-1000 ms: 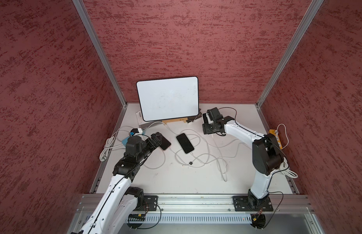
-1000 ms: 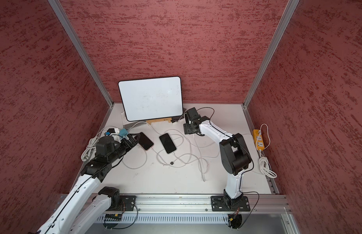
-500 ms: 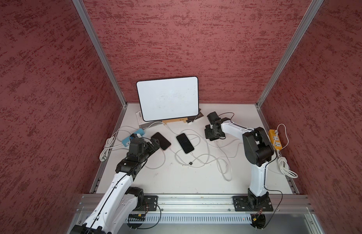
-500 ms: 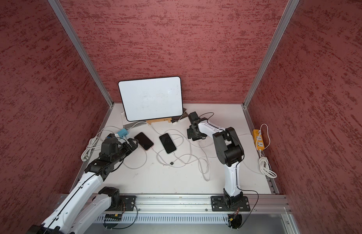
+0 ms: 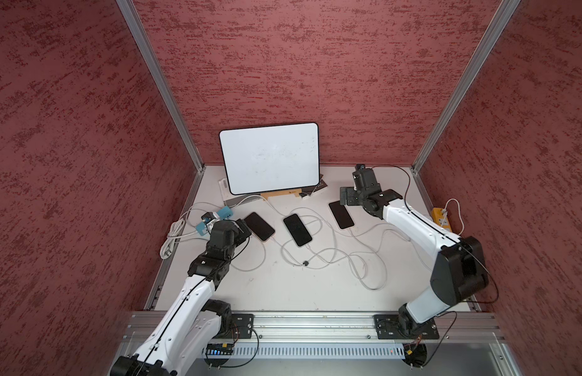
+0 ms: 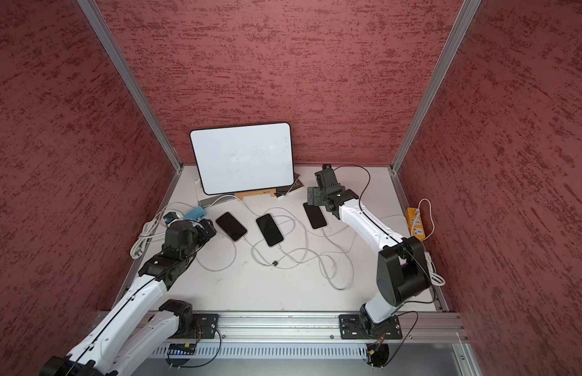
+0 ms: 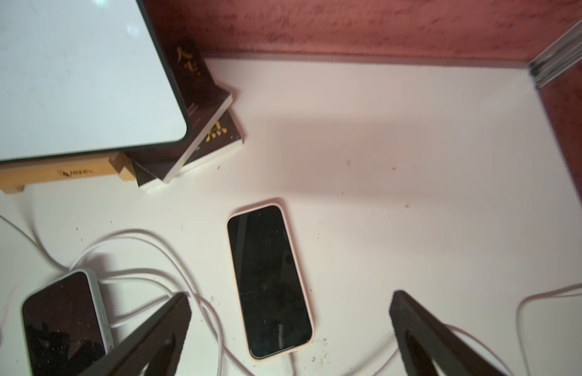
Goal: Plug the charging cable into the phone
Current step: Place the phone at the center of the board, then reset both arms
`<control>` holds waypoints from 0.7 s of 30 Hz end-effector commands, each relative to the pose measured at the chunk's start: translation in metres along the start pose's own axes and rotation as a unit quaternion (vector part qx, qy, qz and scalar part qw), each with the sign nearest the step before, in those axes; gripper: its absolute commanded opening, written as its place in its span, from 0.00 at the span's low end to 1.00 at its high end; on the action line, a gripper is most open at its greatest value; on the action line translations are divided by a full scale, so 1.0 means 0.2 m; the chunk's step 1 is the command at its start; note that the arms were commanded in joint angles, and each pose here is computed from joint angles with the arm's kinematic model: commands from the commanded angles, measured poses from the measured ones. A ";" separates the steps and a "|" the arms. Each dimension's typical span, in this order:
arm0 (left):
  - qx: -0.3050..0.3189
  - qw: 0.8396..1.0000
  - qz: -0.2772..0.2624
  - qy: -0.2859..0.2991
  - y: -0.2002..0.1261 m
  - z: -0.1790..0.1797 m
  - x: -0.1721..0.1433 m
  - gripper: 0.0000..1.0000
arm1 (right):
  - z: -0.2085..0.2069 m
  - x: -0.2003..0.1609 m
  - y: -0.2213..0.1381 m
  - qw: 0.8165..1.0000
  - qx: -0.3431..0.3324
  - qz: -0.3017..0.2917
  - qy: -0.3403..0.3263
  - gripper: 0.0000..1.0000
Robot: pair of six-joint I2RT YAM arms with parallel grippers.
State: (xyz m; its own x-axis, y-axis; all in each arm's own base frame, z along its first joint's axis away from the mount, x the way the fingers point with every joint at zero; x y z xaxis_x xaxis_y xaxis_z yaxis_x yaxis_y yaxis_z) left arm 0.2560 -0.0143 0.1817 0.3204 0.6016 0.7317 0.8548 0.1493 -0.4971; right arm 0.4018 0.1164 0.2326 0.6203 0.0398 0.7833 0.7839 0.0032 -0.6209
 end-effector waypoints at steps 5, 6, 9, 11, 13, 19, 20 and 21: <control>-0.036 0.961 -0.126 0.243 0.10 -0.16 0.05 1.00 | -0.42 -0.17 -0.03 0.978 -0.144 -0.139 0.057 0.99; -0.031 0.958 -0.118 0.261 0.13 -0.16 0.03 1.00 | -0.46 -0.23 -0.03 0.975 -0.157 -0.151 0.053 0.99; -0.031 0.946 -0.132 0.293 0.25 -0.14 -0.02 1.00 | -0.56 -0.38 0.02 0.971 -0.196 -0.135 0.033 0.99; -0.024 0.949 -0.145 0.279 0.34 -0.08 0.01 1.00 | -0.61 -0.45 0.08 0.969 -0.213 -0.119 0.040 0.99; -0.028 0.949 -0.141 0.281 0.39 -0.07 0.02 1.00 | -0.63 -0.46 0.13 0.966 -0.225 -0.118 0.049 0.99; -0.103 0.958 -0.138 0.228 0.56 0.00 0.04 1.00 | -0.67 -0.50 0.15 0.963 -0.212 -0.160 0.040 0.98; -0.110 0.957 -0.121 0.240 0.57 -0.02 0.02 1.00 | -0.66 -0.49 0.12 0.962 -0.200 -0.181 0.043 0.97; -0.122 0.954 -0.116 0.247 0.56 -0.02 0.00 1.00 | -0.65 -0.51 0.11 0.963 -0.187 -0.188 0.039 0.98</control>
State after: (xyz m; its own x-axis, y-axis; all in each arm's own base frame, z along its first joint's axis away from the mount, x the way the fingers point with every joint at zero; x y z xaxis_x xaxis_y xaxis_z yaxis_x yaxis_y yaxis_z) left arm 0.3446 0.0167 0.1072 0.3026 0.1341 0.9436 0.9345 0.1528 -0.3214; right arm 0.3581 -0.0188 0.1211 0.4136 0.0288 0.9100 0.8392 -0.3998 -0.3687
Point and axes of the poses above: each gripper's point midway between its finger pads, its own y axis out along the fingers, its own z axis along the line the jaws close on, x = y × z, the point moved 4 cm from there along -y, back along the fingers, and after that the axes turned 5 degrees about -y, right-handed, at the moved point
